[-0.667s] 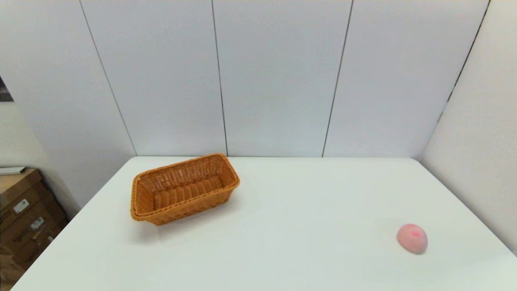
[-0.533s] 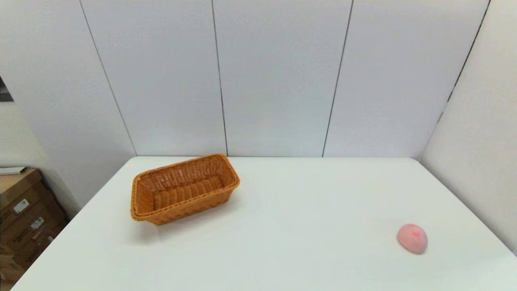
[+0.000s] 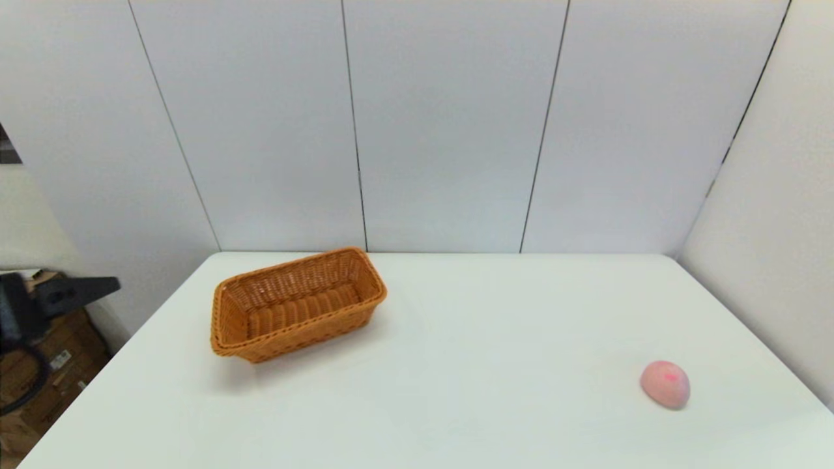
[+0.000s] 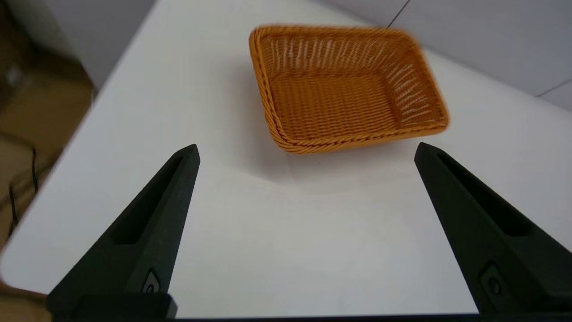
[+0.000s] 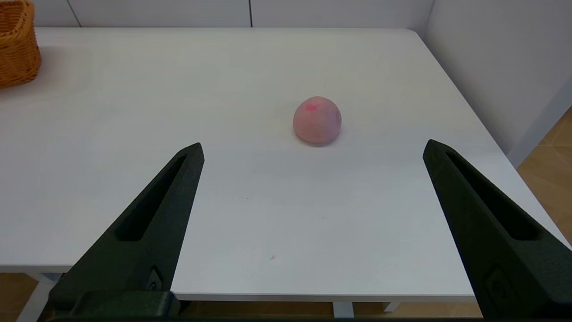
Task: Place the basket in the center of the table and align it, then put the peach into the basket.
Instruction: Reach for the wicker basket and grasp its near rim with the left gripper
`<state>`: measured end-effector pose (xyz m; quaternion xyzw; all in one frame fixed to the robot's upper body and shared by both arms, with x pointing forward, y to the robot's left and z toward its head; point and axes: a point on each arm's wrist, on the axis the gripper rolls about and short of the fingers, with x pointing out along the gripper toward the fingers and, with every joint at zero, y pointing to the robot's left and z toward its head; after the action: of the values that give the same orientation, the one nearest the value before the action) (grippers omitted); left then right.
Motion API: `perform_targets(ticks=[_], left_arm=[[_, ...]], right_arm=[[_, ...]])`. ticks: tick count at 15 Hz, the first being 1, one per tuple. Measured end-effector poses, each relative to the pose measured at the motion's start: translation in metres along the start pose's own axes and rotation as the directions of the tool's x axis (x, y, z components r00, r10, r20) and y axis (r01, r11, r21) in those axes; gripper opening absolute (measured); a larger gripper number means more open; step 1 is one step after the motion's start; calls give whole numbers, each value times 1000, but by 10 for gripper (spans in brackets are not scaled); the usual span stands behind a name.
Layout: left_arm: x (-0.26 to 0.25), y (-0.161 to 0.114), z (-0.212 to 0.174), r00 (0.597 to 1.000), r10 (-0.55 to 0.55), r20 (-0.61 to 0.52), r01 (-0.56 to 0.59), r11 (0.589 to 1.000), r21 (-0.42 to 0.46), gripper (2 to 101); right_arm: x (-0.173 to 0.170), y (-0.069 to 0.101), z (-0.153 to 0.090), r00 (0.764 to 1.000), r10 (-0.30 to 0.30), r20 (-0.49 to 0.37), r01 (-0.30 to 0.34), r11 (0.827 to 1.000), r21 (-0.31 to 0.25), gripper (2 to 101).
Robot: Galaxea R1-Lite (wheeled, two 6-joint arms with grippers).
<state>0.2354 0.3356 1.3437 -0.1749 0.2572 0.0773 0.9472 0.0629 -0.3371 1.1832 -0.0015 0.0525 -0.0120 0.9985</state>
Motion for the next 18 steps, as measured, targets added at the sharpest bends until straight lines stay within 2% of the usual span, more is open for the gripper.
perform_targets(ticks=[2, 5, 9, 12, 15, 18], left_arm=[[63, -10, 18, 989, 58, -135, -63, 998, -29, 978], [160, -15, 24, 942, 137, -307, -159, 986, -45, 978], [263, 1, 0, 838, 229, -495, -289, 956, -48, 978], [309, 20, -22, 776, 239, -584, -346, 935, -77, 963], [322, 28, -25, 723, 220, -655, -367, 926, -93, 673], [322, 28, -19, 712, 200, -673, -363, 925, -109, 483]], right_arm=[[0, 0, 0, 1000, 0, 0, 0, 1000, 0, 973], [0, 0, 0, 1000, -1, 0, 1, 1000, 2, 973], [0, 0, 0, 1000, -2, 0, 2, 1000, 2, 973], [0, 0, 0, 1000, -1, 0, 1, 1000, 2, 973], [0, 0, 0, 1000, -1, 0, 1, 1000, 1, 973], [0, 0, 0, 1000, -1, 0, 1, 1000, 0, 973]])
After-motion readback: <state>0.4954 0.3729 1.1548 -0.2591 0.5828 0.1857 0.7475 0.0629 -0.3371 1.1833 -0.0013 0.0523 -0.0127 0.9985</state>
